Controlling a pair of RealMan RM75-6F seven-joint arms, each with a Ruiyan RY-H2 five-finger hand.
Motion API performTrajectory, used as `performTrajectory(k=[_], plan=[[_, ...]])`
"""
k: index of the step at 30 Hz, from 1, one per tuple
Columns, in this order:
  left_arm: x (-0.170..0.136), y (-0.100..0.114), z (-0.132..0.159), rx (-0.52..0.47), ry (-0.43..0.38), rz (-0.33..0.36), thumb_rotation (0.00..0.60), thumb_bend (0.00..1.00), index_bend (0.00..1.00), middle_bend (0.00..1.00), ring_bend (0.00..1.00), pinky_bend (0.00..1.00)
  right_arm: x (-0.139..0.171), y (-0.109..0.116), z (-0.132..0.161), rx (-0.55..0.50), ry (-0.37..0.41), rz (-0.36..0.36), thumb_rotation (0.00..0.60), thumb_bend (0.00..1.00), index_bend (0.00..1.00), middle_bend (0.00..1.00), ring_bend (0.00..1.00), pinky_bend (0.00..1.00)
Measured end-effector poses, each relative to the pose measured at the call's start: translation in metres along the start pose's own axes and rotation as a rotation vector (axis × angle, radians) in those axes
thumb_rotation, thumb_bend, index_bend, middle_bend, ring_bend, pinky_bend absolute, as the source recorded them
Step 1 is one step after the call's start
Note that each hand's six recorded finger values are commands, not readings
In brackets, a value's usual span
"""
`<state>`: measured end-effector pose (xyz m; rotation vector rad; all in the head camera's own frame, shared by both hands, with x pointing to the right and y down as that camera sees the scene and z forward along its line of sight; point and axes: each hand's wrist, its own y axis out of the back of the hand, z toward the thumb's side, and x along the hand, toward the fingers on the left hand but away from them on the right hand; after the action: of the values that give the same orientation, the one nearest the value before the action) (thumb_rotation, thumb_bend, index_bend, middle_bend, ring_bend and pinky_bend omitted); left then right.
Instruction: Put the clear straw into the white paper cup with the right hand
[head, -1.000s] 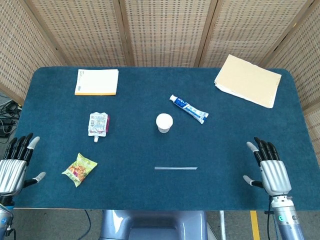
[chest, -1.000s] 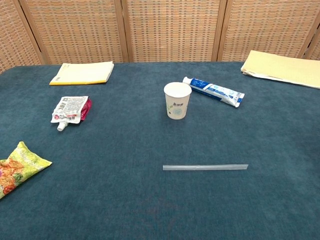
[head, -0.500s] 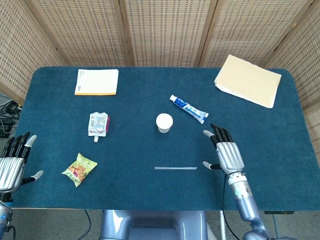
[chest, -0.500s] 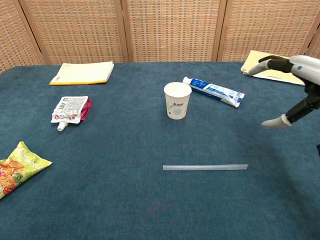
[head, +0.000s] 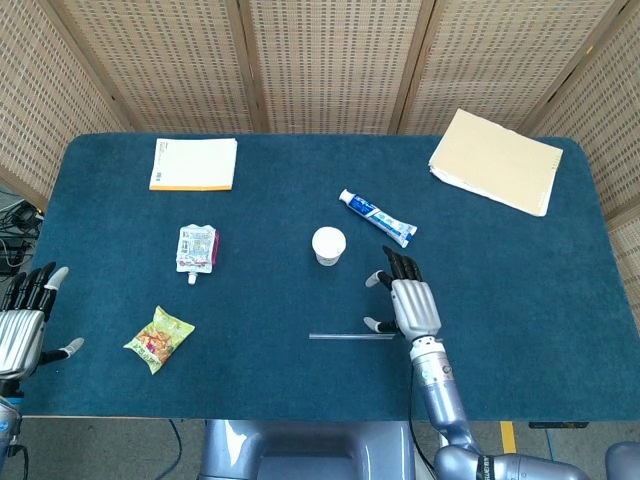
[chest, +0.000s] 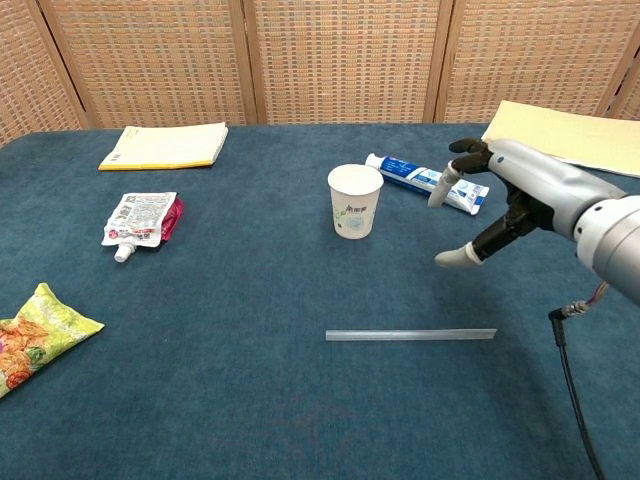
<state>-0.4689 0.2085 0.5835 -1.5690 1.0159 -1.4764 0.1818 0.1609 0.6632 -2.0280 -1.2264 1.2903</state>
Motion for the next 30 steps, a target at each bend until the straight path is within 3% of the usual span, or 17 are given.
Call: performTrajectory(k=[7, 30], plan=[[0.001, 0.000, -0.002, -0.008, 0.002, -0.004, 0.600, 0.07, 0.00, 0.00, 0.00, 0.00, 0.003, -0.027, 0.003, -0.003, -0.001, 0.040, 0.600, 0.38, 0.46, 0.09, 0.00, 0.00], [-0.001, 0.005, -0.002, -0.014, 0.001, 0.011, 0.600, 0.07, 0.00, 0.00, 0.00, 0.00, 0.016, -0.057, 0.008, -0.034, -0.016, 0.086, 0.600, 0.40, 0.51, 0.13, 0.00, 0.00]])
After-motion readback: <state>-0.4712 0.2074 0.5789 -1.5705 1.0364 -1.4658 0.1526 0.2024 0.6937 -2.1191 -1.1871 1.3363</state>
